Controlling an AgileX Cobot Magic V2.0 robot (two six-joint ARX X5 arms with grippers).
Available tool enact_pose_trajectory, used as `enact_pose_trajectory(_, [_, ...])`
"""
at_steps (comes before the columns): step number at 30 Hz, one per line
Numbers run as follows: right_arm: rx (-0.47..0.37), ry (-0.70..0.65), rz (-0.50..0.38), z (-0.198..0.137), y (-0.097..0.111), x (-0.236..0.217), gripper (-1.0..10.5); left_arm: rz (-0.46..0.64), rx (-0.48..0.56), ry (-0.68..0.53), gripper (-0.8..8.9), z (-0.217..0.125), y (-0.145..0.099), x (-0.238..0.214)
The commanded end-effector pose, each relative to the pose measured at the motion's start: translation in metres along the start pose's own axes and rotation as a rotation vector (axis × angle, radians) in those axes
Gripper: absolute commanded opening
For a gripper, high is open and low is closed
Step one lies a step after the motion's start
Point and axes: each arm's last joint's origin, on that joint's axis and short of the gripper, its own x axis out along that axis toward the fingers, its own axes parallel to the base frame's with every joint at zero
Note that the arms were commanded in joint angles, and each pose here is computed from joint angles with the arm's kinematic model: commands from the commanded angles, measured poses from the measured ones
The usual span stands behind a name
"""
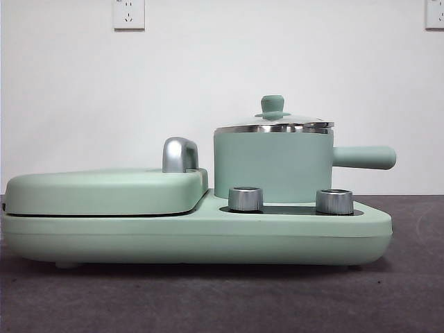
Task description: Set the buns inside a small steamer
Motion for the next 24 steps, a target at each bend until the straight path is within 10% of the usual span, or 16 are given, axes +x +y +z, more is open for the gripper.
enact_pose_trajectory(1, [-0.001,-0.028,0.012,0.002,0.000,0.001,5.0,-0.002,0.030,0.150,5.22,-0.041,-0.002,-0.002])
enact_pose_trajectory(3, [-0.036,-0.012,0.039,0.000,0.000,0.005,0.3,-0.002,0.022,0.152,4.68,-0.070,0.001,-0.006])
enact_pose_trajectory(5, [-0.050,0.013,0.055,-0.003,0.000,0.011,0.1,-0.004,0.002,0.109,0.47,-0.095,0.003,-0.008])
enact_pose_trajectory(14, [0.071,0.109,0.086,-0.016,-0.006,0.042,0.1,0.002,-0.302,-0.091,0.09,-0.209,0.023,0.014])
enact_pose_trajectory(24, [0.014,0.038,0.084,-0.011,-0.005,0.044,0.1,0.023,-0.245,-0.409,0.09,-0.253,0.029,0.003])
